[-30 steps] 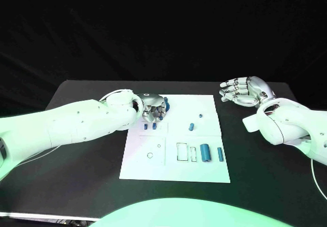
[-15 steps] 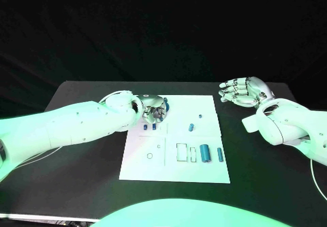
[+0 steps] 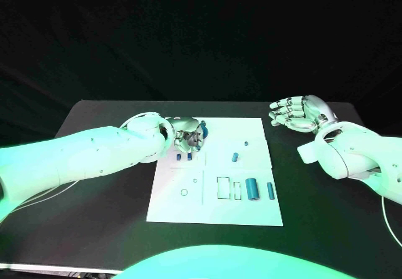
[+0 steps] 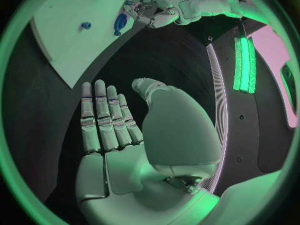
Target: Assemble the parts on the task board
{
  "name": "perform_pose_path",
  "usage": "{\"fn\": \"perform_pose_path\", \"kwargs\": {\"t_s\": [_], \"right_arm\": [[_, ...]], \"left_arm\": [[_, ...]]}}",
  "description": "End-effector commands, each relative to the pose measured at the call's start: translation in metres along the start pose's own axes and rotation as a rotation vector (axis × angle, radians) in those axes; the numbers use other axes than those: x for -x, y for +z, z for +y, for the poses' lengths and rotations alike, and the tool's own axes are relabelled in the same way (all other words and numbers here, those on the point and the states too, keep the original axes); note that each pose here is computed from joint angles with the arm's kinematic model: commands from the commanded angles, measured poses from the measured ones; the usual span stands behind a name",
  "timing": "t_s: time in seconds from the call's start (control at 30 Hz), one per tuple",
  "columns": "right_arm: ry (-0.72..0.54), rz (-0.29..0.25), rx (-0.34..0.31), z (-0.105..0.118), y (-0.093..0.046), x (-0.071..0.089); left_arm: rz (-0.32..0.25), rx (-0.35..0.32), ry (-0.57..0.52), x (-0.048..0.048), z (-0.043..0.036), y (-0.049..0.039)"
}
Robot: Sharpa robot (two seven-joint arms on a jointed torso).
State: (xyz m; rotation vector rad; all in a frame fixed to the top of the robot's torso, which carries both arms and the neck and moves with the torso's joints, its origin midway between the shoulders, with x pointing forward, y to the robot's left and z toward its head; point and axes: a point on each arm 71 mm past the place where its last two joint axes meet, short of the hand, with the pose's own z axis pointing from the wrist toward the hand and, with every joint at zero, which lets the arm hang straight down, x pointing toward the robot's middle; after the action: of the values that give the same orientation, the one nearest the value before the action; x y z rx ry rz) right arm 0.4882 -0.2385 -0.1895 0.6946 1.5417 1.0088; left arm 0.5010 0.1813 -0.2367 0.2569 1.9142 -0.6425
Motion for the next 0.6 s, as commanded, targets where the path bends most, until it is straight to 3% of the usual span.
{"fn": "perform_pose_path", "kwargs": {"t_s": [0.03, 0.6], "right_arm": [[0.0, 0.007, 0.013, 0.001, 0.0, 0.0], [-0.002, 0.005, 0.011, 0.0, 0.0, 0.001]], "left_arm": [[-0.013, -0.007, -0.053, 0.0032, -0.0007, -0.002], [-0.049, 0.033, -0.092, 0.0166, 0.0155, -0.023]]}}
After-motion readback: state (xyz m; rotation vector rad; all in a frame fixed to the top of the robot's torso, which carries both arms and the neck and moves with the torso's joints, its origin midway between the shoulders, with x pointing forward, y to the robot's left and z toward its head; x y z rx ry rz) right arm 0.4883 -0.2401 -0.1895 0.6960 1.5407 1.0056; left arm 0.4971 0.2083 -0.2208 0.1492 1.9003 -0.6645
